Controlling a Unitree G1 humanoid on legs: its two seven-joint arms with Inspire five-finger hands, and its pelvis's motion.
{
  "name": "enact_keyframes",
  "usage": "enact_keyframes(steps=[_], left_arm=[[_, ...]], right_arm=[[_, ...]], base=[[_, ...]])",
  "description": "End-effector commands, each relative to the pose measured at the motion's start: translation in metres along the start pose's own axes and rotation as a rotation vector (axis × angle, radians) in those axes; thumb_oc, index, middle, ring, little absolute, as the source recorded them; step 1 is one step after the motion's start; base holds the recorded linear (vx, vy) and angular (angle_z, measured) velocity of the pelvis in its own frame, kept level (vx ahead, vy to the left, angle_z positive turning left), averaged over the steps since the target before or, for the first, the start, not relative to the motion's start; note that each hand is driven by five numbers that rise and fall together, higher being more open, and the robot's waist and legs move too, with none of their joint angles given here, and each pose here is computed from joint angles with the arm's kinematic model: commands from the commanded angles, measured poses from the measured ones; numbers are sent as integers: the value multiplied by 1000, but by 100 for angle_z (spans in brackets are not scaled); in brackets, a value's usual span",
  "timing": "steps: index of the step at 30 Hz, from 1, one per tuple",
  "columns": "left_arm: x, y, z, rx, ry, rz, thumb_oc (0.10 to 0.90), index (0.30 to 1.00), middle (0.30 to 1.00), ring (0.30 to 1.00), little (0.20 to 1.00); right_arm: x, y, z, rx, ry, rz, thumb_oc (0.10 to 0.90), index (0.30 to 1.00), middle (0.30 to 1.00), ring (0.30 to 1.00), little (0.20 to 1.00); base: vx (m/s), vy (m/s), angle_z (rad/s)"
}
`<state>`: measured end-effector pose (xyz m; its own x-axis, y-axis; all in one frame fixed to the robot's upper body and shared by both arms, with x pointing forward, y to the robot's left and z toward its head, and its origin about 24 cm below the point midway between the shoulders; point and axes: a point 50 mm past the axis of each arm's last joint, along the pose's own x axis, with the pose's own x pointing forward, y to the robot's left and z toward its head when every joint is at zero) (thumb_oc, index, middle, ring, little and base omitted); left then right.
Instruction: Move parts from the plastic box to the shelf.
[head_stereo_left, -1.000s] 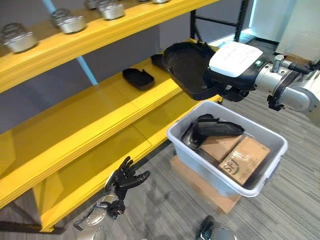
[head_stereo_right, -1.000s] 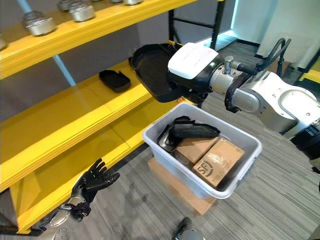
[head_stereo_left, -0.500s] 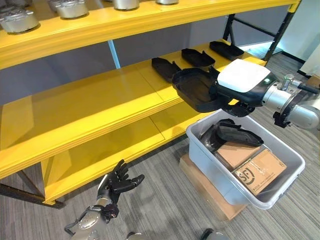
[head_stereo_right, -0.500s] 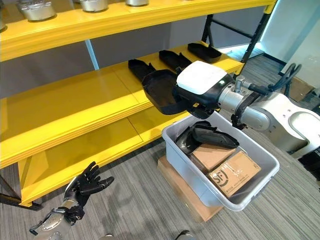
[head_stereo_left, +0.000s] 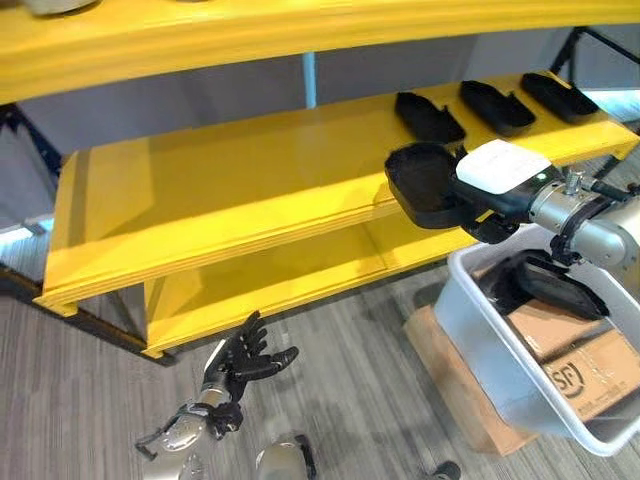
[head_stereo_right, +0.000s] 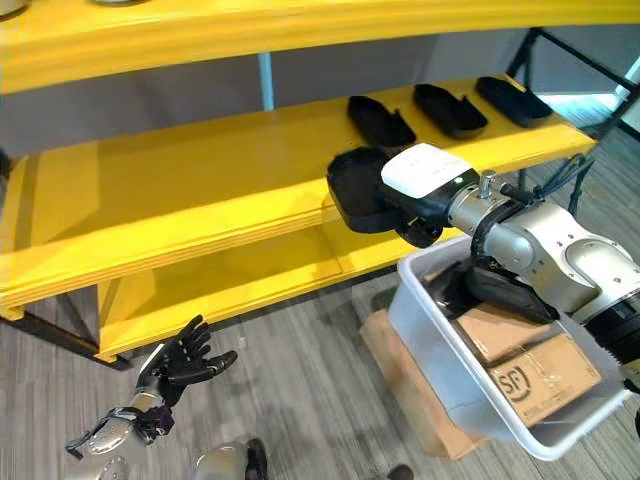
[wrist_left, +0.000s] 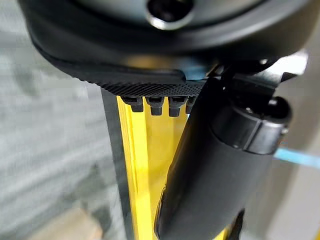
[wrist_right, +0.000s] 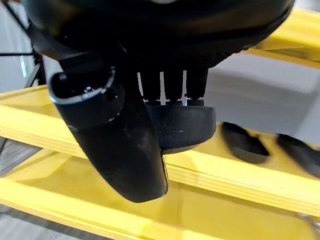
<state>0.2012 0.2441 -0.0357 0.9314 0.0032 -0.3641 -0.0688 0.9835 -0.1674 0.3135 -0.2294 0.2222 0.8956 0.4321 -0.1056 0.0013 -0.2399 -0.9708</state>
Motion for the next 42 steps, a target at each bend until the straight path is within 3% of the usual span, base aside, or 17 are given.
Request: enact_keyframes(steps=[1,13,42], left_arm=[[11,-18,57,98,-239,-126,900,1000,1000,1000,1000],[22,-49,62,63,-279,-217,900,1000,1000,1000,1000],[14,-52,40,21,-225,-203,900,1000,1000,1000,1000]], right_arm=[[-22,-97,-13,-89,64,-410,400,300,300,300,300],[-35,-117,-22,-149,114,-439,400,300,300,300,300],[-28,-102,-19,-64,71,-432,400,300,300,300,300]], base=[[76,179,69],[174,-98,74],[41,-80,2]])
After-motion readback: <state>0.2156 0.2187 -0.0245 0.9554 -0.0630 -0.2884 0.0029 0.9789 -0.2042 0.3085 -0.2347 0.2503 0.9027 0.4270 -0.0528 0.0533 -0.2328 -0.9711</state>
